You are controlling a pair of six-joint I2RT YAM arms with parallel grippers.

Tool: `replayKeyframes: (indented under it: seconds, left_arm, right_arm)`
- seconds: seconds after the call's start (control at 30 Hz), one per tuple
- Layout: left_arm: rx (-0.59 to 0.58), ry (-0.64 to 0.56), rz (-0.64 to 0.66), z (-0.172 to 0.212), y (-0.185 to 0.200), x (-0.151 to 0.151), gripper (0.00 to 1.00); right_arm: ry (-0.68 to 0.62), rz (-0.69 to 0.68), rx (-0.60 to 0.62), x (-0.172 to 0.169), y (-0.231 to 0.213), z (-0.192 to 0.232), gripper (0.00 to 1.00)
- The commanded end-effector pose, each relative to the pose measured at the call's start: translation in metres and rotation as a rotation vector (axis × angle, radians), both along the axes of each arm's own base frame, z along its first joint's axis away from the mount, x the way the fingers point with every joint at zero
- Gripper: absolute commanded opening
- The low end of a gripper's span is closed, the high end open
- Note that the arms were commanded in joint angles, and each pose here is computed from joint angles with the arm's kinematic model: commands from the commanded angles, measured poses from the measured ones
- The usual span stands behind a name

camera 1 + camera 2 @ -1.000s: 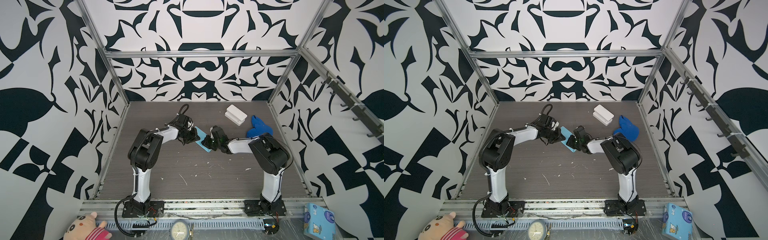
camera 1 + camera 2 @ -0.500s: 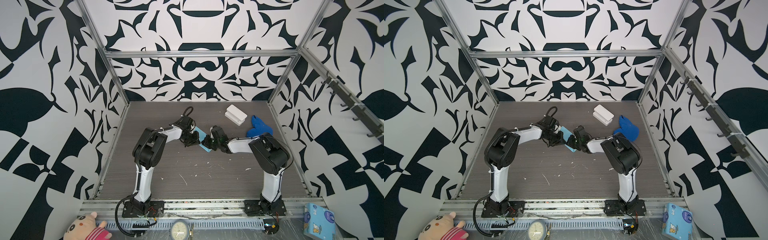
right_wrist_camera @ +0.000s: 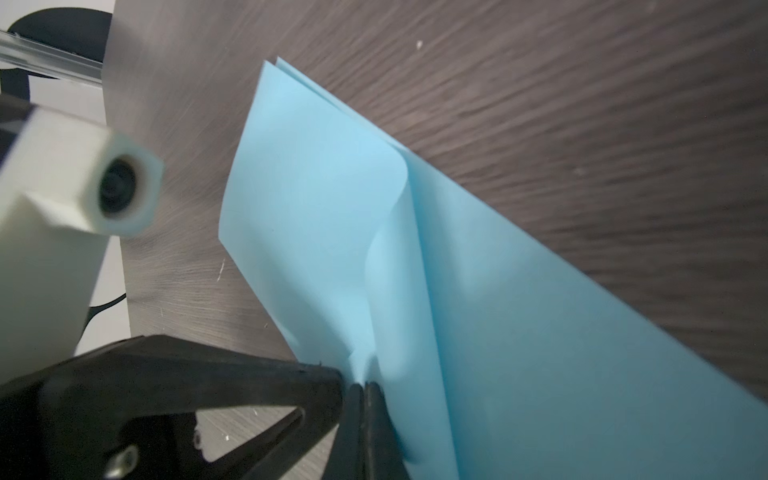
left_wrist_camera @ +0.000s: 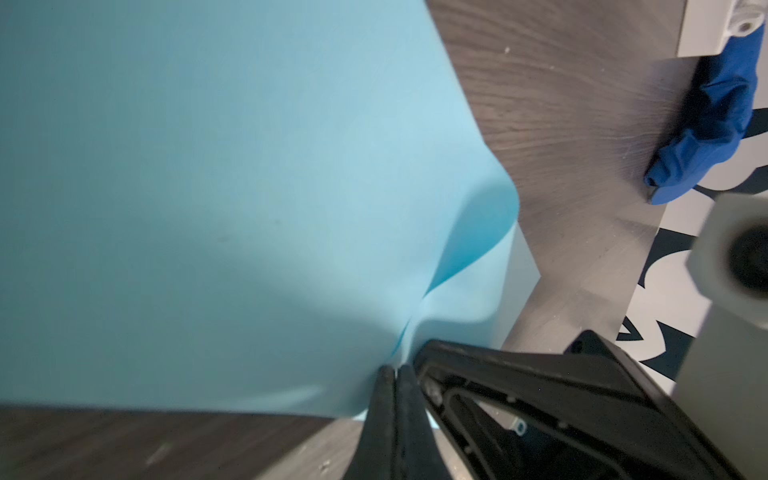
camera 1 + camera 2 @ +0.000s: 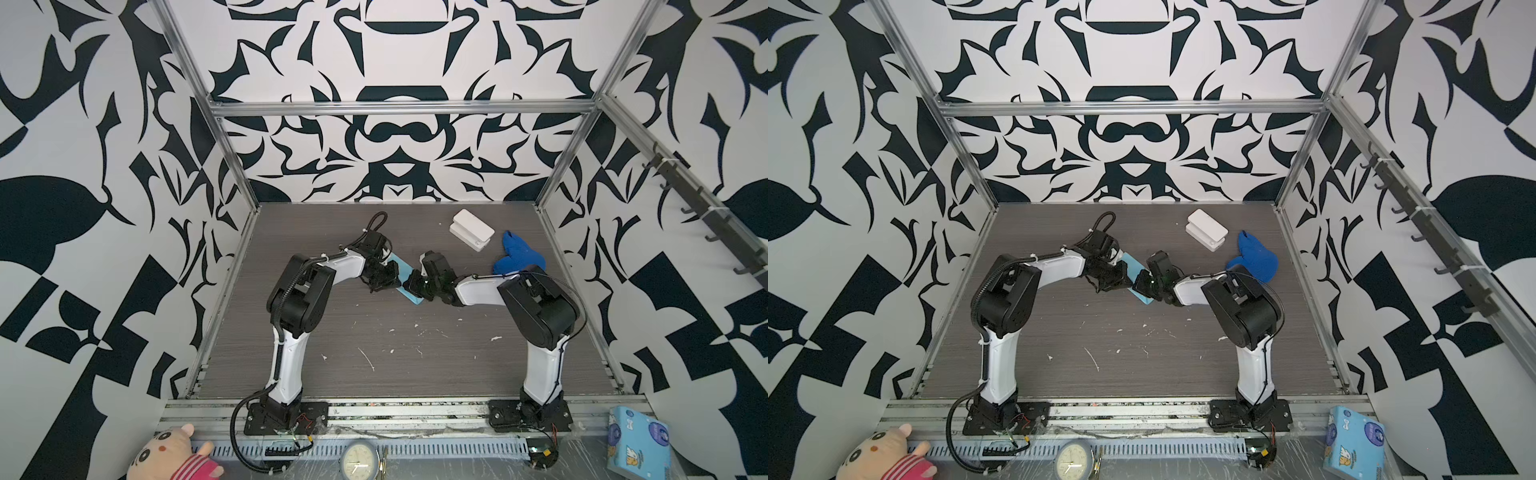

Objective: Fold a paper plane with a square sheet of paper (pick it up from the middle)

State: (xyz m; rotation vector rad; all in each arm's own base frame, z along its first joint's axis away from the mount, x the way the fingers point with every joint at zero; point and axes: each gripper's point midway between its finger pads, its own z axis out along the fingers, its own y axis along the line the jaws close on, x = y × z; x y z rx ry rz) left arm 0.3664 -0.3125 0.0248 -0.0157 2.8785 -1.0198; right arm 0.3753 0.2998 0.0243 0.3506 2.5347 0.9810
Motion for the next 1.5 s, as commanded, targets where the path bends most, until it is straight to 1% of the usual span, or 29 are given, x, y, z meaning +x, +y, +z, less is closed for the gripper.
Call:
replayKeyframes:
  seconds: [0.0,0.1,0.2,0.27,0.33,0.53,0.83,1.07,1.3,1.47]
  left_arm:
    - [0.054,0.054,0.003,-0.019,0.008,-0.011,0.00]
    - [0.089,0.072,-0.001,-0.027,0.015,-0.018,0.00]
    - [0.123,0.075,-0.006,-0.033,0.021,-0.020,0.00]
    - [0.131,0.076,-0.011,-0.035,0.022,-0.021,0.00]
    - [0.128,0.072,-0.014,-0.035,0.022,-0.021,0.00]
    - [0.128,0.070,-0.014,-0.035,0.021,-0.020,0.00]
    - [0.135,0.053,-0.007,-0.032,0.022,-0.016,0.00]
    - [0.139,0.051,-0.003,-0.032,0.022,-0.016,0.00]
    - [0.142,0.054,-0.003,-0.034,0.023,-0.016,0.00]
    - [0.140,0.052,-0.003,-0.033,0.022,-0.015,0.00]
  right_arm:
    - [0.051,0.004,-0.038,-0.007,-0.007,-0.012,0.00]
    - [0.035,0.016,-0.008,-0.005,-0.005,-0.001,0.00]
    - [-0.010,0.046,0.035,-0.002,-0.001,0.020,0.00]
    - [-0.035,0.060,0.044,-0.004,-0.003,0.035,0.00]
    - [-0.036,0.067,0.045,-0.009,-0.006,0.040,0.00]
    - [0.027,0.077,0.035,-0.027,-0.014,0.027,0.00]
    - [0.074,0.064,0.014,-0.041,-0.026,0.012,0.00]
    - [0.094,0.064,0.010,-0.048,-0.031,0.007,0.00]
    - [0.094,0.054,0.001,-0.051,-0.037,0.011,0.00]
    - [0.127,0.058,-0.016,-0.059,-0.041,0.002,0.00]
